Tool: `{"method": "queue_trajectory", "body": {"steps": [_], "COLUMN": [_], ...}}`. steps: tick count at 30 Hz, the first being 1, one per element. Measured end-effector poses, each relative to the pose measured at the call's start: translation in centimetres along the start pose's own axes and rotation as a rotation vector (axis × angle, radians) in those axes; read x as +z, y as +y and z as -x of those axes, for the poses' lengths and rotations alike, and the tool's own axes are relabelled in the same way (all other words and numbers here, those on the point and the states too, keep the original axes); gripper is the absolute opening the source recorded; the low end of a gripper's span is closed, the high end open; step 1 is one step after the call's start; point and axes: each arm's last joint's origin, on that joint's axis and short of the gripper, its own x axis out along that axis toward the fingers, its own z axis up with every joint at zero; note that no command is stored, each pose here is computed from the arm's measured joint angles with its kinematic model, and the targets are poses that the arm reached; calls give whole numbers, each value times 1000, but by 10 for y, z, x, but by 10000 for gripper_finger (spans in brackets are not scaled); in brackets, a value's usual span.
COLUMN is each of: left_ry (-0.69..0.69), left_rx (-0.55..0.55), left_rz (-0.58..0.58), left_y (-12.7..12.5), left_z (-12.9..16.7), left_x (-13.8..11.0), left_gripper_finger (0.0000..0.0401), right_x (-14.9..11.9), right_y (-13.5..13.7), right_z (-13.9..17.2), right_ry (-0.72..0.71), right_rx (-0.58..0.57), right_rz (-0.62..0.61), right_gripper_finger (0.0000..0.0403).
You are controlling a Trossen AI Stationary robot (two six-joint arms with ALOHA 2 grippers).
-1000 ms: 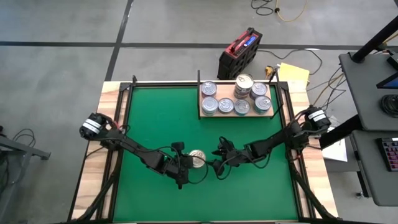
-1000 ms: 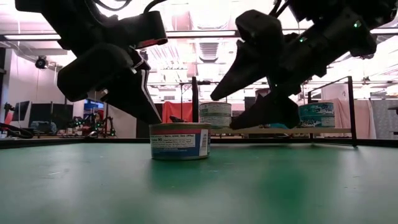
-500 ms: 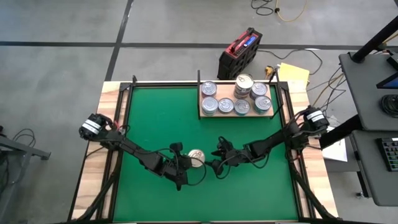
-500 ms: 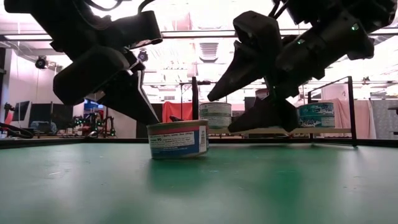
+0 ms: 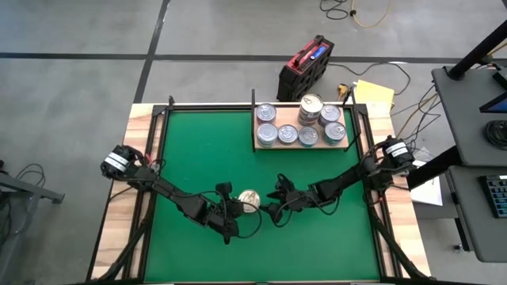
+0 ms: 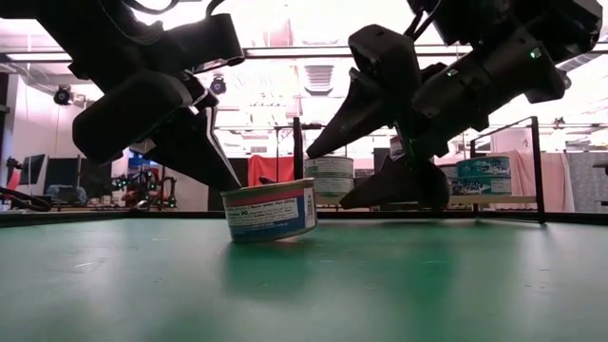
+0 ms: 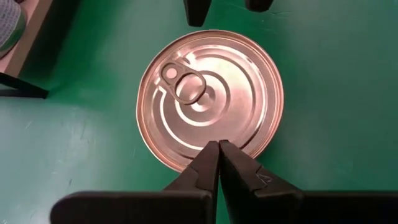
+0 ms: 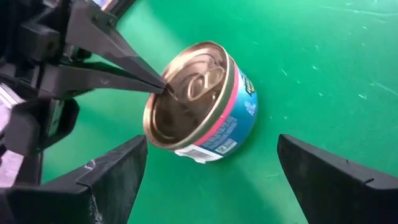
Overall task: Stack canned seafood by type on shelf
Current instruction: Stack the blue/pink tuna can on top of the blue/pink tuna can on the shelf
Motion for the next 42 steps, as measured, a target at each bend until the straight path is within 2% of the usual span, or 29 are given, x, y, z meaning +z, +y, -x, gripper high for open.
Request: {"method": "queue_trajectory", "body": {"steps": [32,42], "left_ry": [-10,-20], "left_rx": [8,10], "left_rz": [26,28], "left_y": [-2,-3], "left_z": [1,1], "left_x": [-5,-5], "left_gripper_finger": [0,0], "right_x": [2,-6], "right_y": [0,-1], "right_z": [-1,-28], "right_ry": [-31,-5], "right_rx": [-8,16], "right_rz": [2,26], "right_gripper_finger": [354,354]}}
